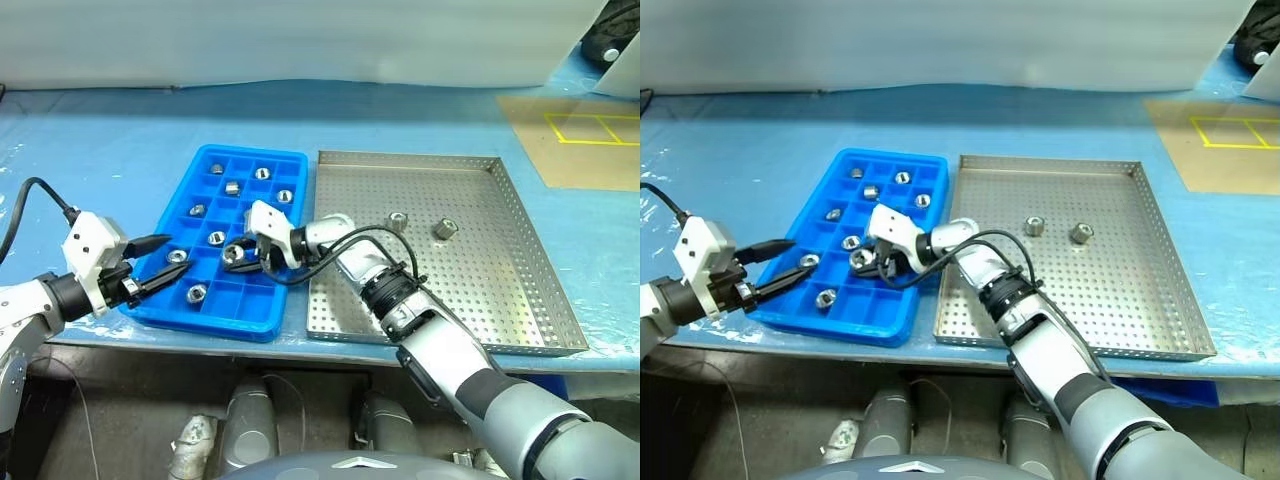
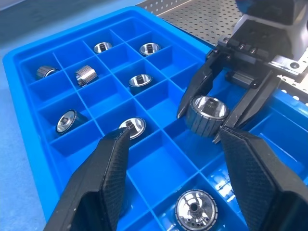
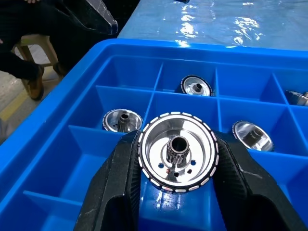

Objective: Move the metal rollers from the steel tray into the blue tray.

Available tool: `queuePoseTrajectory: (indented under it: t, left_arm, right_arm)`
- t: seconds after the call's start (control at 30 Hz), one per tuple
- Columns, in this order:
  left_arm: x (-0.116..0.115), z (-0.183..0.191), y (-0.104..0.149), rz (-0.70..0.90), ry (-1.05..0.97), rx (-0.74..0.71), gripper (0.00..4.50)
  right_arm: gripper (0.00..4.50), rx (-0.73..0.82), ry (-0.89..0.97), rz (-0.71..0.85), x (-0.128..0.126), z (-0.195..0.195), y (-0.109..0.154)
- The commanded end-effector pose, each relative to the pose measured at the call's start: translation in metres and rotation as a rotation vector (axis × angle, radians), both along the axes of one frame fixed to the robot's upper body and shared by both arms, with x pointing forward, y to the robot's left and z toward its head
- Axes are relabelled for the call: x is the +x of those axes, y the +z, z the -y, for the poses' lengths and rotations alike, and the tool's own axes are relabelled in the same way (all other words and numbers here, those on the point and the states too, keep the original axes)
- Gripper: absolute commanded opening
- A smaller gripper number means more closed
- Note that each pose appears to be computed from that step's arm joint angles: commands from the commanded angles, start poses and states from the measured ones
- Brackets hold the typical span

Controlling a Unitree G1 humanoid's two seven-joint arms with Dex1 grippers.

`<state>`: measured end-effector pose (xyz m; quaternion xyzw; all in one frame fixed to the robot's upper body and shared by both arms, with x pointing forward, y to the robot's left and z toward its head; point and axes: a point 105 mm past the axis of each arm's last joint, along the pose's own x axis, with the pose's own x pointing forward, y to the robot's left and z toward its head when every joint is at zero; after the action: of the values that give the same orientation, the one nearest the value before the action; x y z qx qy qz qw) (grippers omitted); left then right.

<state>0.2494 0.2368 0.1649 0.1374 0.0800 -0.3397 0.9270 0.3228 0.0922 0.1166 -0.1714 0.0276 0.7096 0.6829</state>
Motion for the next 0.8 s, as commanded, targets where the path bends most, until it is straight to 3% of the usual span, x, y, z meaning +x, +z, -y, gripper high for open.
queuePoseTrajectory:
  t: [0.03,0.23,0.27,0.47,0.67,0.8]
  left_arm:
    - [-0.006,0.004,0.006,0.019,-0.009,-0.003,3.12]
    - [-0.007,0.005,0.005,0.014,-0.006,-0.006,3.12]
    - [-0.007,0.005,0.005,0.015,-0.007,-0.006,3.12]
    - [-0.001,0.009,0.008,0.024,-0.033,-0.008,3.12]
    - [0.013,0.024,0.011,0.038,-0.108,-0.027,3.12]
    - [0.036,0.049,0.011,0.057,-0.213,-0.058,3.12]
  right_arm:
    - [1.63,0.026,0.025,0.021,-0.004,-0.008,0.007]
    - [1.63,0.027,-0.002,0.043,0.002,-0.008,0.006]
    - [2.35,0.027,-0.008,0.038,0.003,-0.007,0.006]
    - [4.29,0.047,-0.085,0.042,0.014,-0.002,0.011]
    - [4.29,0.150,-0.292,0.078,0.050,0.024,0.040]
    - [4.29,0.242,-0.498,0.110,0.080,0.069,0.066]
